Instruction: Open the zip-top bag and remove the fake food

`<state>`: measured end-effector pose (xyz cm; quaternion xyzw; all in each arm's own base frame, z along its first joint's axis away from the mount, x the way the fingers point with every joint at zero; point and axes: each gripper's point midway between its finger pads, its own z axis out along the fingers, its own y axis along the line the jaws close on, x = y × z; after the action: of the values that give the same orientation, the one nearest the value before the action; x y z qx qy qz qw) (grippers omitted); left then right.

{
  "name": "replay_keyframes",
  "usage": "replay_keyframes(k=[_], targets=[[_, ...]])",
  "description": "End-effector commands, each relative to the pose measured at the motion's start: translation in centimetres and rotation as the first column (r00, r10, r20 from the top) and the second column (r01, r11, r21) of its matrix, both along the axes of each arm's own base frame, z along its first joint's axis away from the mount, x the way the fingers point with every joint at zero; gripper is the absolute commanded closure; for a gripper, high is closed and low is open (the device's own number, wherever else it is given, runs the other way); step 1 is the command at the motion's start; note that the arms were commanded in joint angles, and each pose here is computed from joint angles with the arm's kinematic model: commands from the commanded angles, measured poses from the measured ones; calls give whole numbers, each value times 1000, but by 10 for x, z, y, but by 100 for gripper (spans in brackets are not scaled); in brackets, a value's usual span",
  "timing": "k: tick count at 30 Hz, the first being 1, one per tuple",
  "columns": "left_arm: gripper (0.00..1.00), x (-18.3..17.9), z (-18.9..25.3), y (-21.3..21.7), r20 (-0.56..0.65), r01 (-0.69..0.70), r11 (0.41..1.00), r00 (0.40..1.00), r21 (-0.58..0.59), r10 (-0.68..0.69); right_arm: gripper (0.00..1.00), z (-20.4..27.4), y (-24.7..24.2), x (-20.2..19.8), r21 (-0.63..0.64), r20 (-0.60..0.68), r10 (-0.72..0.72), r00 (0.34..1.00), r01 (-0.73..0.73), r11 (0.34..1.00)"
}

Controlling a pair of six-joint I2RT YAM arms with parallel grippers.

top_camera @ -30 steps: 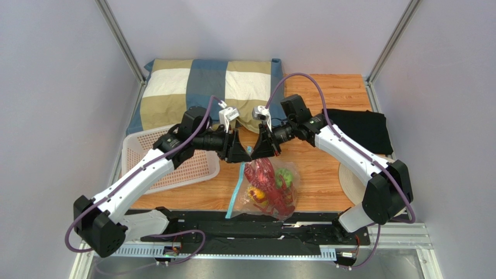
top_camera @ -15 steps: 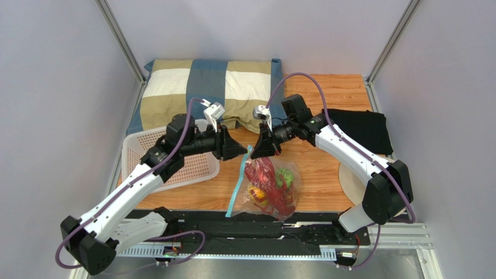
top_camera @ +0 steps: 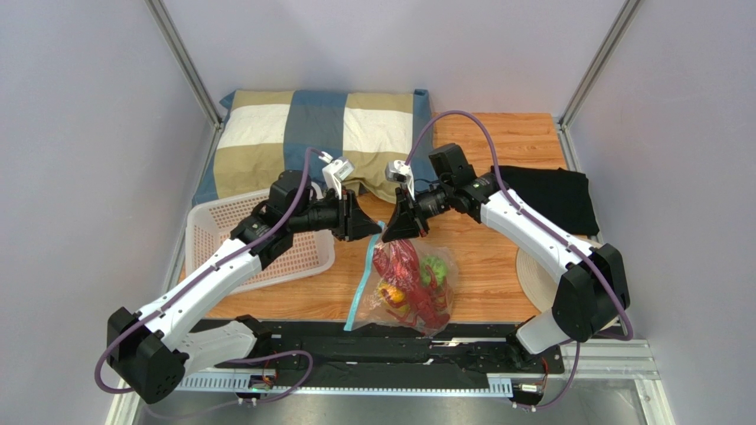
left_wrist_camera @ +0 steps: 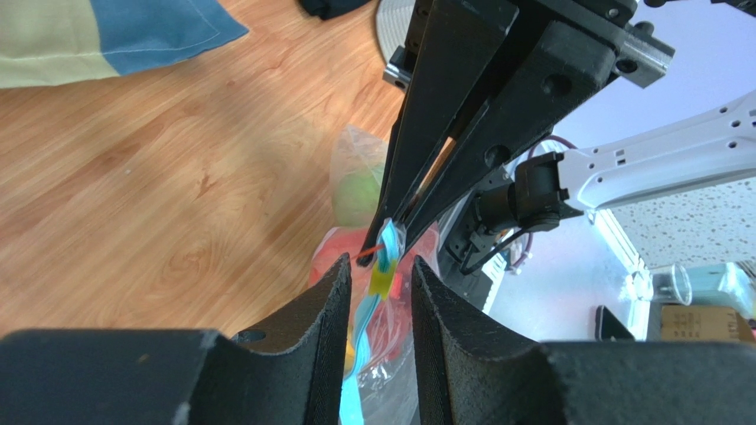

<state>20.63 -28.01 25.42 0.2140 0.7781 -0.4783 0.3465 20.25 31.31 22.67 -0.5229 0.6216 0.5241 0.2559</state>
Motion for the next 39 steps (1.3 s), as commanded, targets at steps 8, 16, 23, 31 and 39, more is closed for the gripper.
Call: replay_keyframes(k=[8, 16, 23, 31, 39], targets=[[79, 0, 12, -9, 30, 46, 998, 999, -50, -45, 100, 13, 3, 9, 38, 49, 6, 999, -8, 999], [99, 1, 0, -11, -12, 44, 999, 999, -25, -44, 100, 13, 5, 15, 46, 37, -11, 999, 9, 999], [85, 1, -1, -8, -8, 34, 999, 999, -16, -35, 100, 12, 3, 18, 48, 33, -17, 999, 15, 999], [75, -2, -3, -7, -14, 39, 999, 999, -14, -39, 100, 6, 5, 21, 36, 17, -18, 1000, 17, 999], [78, -1, -8, -5, -16, 27, 1000, 1000, -3, -27, 100, 8, 4, 21, 40, 25, -21, 999, 19, 999]])
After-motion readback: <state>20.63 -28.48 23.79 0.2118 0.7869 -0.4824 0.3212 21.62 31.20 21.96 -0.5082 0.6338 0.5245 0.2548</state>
